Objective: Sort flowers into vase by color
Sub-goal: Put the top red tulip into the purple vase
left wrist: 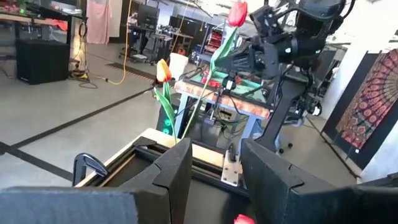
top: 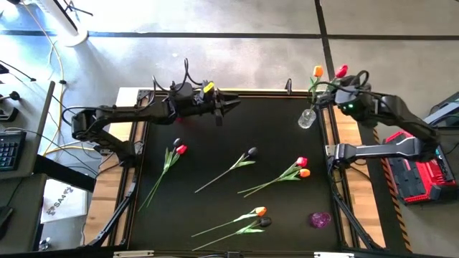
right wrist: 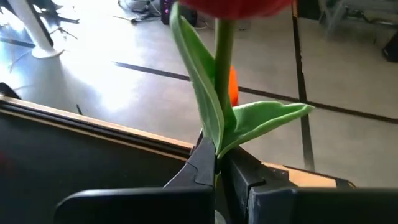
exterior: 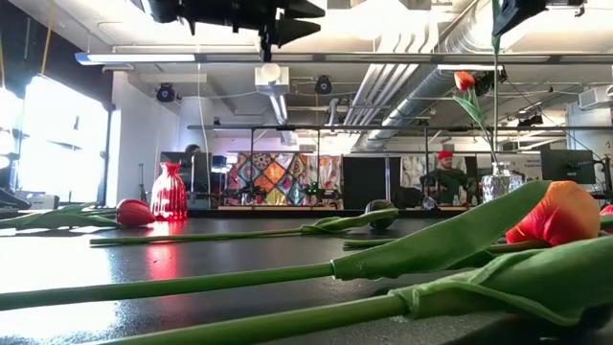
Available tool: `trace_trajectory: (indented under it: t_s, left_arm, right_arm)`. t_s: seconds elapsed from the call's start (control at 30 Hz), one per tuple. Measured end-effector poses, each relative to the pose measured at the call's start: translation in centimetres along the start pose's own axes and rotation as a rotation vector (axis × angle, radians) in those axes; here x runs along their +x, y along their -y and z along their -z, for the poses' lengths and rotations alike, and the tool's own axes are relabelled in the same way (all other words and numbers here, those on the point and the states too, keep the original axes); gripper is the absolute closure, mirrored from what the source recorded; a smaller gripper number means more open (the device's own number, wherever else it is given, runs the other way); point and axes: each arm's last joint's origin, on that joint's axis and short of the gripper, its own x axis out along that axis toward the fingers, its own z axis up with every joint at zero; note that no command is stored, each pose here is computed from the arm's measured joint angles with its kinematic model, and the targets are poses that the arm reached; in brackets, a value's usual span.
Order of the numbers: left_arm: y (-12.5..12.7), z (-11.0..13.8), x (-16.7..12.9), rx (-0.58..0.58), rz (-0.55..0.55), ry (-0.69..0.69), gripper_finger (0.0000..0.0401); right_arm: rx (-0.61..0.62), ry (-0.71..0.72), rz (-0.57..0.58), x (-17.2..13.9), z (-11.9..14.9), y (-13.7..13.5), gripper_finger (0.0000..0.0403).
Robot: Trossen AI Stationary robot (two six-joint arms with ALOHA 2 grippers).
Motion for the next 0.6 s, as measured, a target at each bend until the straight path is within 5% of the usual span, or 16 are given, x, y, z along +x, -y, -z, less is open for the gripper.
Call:
trace_trajectory:
  t_s: [0.27, 0.6]
  left_arm:
    - [0.8, 0.2, 0.0, -0.016, 0.020, -0.009, 0.0274]
    - [1.5, 0.6, 0.0, -0.025, 0.023, -0.033, 0.0275]
  right_arm:
    - [-0.032, -0.062, 0.016, 2.6, 1.5, -0.6, 0.0403]
    - [0.038, -0.059, -0.081, 1.8, 0.4, -0.1, 0.0403]
